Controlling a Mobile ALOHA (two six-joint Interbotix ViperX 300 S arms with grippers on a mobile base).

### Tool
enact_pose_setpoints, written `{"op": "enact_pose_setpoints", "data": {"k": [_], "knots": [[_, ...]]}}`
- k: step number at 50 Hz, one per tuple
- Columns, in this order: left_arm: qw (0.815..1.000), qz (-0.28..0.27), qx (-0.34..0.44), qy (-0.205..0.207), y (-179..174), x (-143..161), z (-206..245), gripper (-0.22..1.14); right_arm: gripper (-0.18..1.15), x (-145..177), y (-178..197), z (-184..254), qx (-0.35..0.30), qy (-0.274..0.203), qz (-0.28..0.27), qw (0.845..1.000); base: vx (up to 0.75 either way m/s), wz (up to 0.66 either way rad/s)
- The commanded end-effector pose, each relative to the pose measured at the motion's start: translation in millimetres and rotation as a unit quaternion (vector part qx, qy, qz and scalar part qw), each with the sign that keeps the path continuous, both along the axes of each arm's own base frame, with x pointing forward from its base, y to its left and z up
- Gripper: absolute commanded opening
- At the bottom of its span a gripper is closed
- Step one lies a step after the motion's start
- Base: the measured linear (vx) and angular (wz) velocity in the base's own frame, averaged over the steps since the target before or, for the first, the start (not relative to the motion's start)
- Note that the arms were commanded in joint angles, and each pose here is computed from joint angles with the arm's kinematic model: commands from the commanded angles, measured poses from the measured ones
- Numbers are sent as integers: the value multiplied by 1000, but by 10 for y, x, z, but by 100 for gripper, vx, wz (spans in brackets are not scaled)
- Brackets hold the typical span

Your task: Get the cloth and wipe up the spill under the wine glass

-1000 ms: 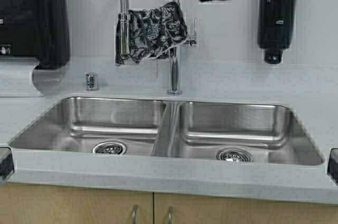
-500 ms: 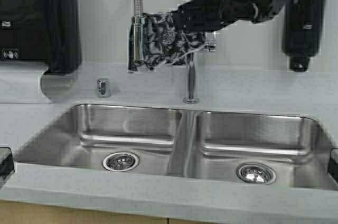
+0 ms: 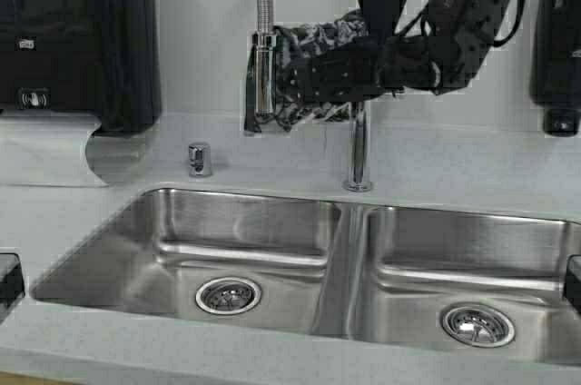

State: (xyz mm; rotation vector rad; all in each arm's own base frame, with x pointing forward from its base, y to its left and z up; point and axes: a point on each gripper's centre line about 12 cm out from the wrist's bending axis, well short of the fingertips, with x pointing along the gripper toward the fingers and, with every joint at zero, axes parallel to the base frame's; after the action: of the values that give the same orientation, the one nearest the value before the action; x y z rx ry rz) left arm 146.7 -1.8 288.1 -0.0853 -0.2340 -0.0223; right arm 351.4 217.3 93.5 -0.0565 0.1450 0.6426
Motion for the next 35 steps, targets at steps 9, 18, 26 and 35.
{"op": "enact_pose_setpoints", "data": {"k": [9,18,26,35], "knots": [[1000,1,0,-6,3,0,41,2,99,234,-52,68,14,-21,-28,999,10,4],[1000,1,0,-8,3,-8,42,2,99,374,-61,46,17,-27,-36,999,9,2],[1000,1,0,-8,3,-8,42,2,99,439,-51,-23,16,-25,-38,999,7,1],[1000,1,1,-7,3,-7,35,2,98,470,-35,-73,16,-22,-38,999,6,0]]}}
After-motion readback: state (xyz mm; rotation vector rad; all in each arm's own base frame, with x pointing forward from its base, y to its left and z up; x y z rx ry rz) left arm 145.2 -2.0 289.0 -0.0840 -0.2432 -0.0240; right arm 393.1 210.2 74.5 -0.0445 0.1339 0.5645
